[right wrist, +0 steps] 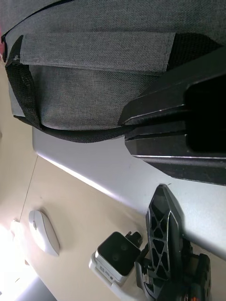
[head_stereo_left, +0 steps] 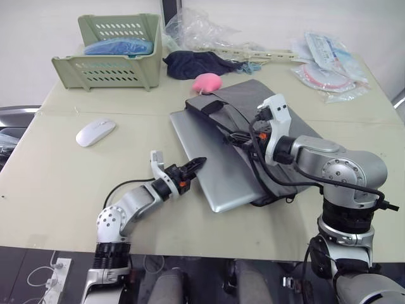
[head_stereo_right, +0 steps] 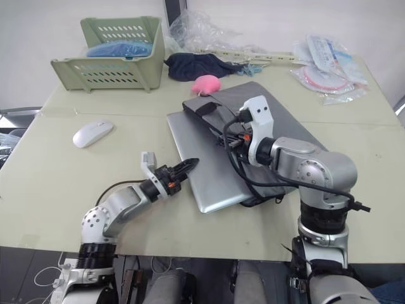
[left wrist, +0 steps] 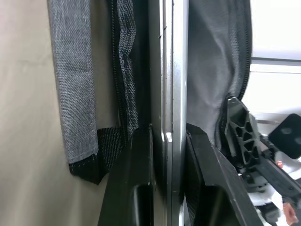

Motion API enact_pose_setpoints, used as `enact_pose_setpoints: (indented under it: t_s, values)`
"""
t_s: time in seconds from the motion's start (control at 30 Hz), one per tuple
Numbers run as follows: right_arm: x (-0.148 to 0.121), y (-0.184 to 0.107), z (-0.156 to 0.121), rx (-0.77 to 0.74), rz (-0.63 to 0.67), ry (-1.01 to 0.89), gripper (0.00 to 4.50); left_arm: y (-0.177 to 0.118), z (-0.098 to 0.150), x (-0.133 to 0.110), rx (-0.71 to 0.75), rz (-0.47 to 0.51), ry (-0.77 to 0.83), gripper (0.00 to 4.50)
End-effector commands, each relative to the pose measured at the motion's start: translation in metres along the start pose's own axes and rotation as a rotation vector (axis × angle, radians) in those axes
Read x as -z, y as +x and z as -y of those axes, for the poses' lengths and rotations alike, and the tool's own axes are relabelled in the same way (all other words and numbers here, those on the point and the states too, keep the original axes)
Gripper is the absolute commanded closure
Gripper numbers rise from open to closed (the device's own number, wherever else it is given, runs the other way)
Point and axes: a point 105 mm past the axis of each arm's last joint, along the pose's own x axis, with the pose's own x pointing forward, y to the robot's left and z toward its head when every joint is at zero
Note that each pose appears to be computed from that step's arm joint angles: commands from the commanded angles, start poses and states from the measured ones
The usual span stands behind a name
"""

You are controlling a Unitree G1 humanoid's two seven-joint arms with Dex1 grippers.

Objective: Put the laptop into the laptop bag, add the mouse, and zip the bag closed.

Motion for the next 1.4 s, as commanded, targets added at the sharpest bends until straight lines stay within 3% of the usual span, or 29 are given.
enact_pose_setpoints:
  t_s: [0.03,0.17,0.5,0.87,1.1,1.4]
  values:
    - [-0.017,-0.006,-0.011,-0.021,0.069,-0.041,4.46,0.016,0.018,0.007,0.050,-0.025,0.017,4.14]
    - [-0.015,-0.006,-0.018,-0.031,0.073,-0.028,4.46,0.032,0.014,0.008,0.001,0.014,-0.005,4.14]
    - [-0.010,-0.003,-0.038,-0.078,0.071,0.017,4.46,0.060,0.016,0.023,-0.008,-0.017,-0.001,4.14]
    - [0.001,-0.012,-0.053,-0.179,0.029,0.066,4.46,0.066,0.017,0.012,-0.011,-0.032,0.041,4.14]
    - [-0.004,-0.010,-0.061,-0.208,0.050,0.072,4.46,0.066,0.015,0.022,-0.010,-0.083,0.035,4.14]
    - [0.001,-0.014,-0.072,-0.284,0.037,0.071,4.46,0.068,0.015,0.015,-0.012,-0.071,0.028,4.14]
